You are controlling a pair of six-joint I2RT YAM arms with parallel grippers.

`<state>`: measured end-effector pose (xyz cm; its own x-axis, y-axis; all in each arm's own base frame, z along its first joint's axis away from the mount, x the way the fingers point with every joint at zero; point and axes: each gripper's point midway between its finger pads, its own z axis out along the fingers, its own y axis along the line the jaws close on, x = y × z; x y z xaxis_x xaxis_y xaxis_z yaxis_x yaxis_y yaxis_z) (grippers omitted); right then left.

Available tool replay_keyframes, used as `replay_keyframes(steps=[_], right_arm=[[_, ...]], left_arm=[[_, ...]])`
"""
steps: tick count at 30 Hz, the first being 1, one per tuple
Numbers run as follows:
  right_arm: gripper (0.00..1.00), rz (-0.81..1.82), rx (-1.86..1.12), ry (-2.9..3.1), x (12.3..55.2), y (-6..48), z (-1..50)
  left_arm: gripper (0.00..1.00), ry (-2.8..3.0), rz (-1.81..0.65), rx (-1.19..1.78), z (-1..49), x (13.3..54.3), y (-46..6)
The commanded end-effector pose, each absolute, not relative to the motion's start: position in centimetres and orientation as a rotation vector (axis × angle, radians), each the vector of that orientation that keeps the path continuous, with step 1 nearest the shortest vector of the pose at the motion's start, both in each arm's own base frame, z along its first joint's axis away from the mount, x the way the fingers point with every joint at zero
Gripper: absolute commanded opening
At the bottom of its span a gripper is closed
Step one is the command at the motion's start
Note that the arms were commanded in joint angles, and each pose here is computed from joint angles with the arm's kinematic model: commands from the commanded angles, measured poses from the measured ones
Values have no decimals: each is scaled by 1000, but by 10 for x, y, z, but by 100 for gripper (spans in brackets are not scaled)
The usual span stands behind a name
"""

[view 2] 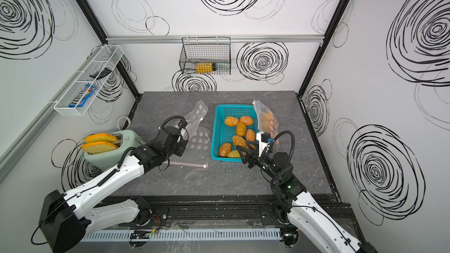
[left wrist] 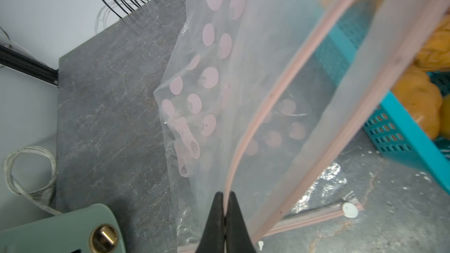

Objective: Put the potatoes into a zipper bag and zip it
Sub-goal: Pick up the zipper food storage bag, then open the zipper of the food storage bag.

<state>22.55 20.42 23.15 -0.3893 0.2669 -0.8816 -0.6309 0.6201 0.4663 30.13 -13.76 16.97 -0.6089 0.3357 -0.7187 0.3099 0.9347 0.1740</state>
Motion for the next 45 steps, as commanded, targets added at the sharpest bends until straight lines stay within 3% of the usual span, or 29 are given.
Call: replay_keyframes(steps=[1,10,22,26,34,40,45], right_arm=[[65,1038,-332,1657,227,243,265],[64,1020,-373,1864,271,351,249],[62,994,-404,1912,303,407,232],[49,936,-382,1932,309,403,221],[12,1047,-449,1895,292,411,220],[1,1159,-477,1898,276,418,225],[0,1201,-505,1917,267,423,222]], left_arm=[[0,2280,-116,386,182,300,-149],[0,2211,-213,384,198,291,-157],[0,2218,-187,391,195,292,-157],[0,2210,-186,382,197,292,-156],[0,2207,-166,378,196,293,-153],[21,2174,-121,345,204,297,-147],[28,2153,-133,351,208,297,-149]])
